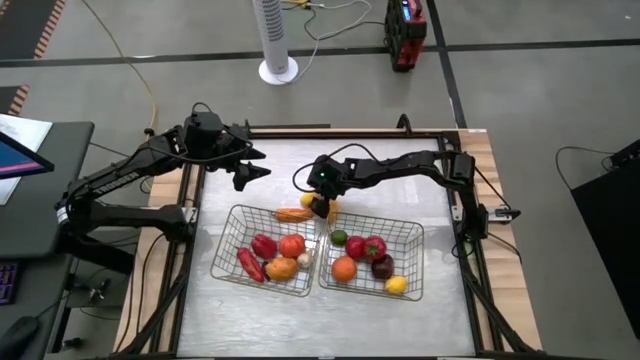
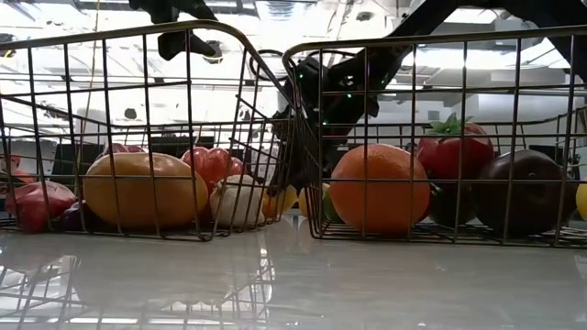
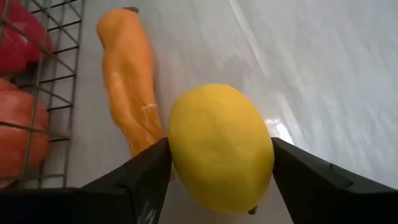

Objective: Sort produce into baskets
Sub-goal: Put the left lemon into the left wire basket

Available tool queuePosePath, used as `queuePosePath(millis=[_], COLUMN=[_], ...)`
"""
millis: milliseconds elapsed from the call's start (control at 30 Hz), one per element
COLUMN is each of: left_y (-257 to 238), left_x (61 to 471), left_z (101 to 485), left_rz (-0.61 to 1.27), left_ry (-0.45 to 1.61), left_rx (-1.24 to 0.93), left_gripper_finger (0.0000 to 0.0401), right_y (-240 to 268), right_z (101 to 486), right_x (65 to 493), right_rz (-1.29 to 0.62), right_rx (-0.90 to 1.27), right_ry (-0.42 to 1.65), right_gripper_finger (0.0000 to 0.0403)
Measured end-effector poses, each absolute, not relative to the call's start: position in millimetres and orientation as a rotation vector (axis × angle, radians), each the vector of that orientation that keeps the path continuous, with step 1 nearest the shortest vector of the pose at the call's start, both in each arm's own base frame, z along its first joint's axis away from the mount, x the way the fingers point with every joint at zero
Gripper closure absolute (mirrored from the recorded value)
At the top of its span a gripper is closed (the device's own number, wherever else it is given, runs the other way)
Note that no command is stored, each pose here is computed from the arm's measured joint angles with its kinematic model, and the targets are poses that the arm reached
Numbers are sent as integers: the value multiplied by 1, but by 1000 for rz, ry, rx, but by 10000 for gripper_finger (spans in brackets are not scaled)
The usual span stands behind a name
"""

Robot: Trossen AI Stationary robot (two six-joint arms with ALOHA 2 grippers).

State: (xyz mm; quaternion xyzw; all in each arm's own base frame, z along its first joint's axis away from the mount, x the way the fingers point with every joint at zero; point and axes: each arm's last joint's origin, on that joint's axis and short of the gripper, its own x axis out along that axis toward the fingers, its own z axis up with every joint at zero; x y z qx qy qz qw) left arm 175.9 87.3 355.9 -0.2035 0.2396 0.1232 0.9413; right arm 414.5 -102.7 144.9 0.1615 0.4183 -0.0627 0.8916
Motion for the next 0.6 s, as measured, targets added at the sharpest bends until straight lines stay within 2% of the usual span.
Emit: queuePosePath(millis=[333,467,600], left_y=[86,80,77], left_x=[175,168,162], left_z=[356,359,358], left_rz=[226,133,151], left_ry=[495,492,518], left_rx=[-424,-403,-364], left_gripper_finger=[109,109,109], right_y=[-107,-111,-105], right_z=[153,183,228], right_x=[416,419,424], right_rz=[-118,-88,74], right_rx=[364,394,385], right_ry=[885,933,932], right_gripper_finger=[158,160,161])
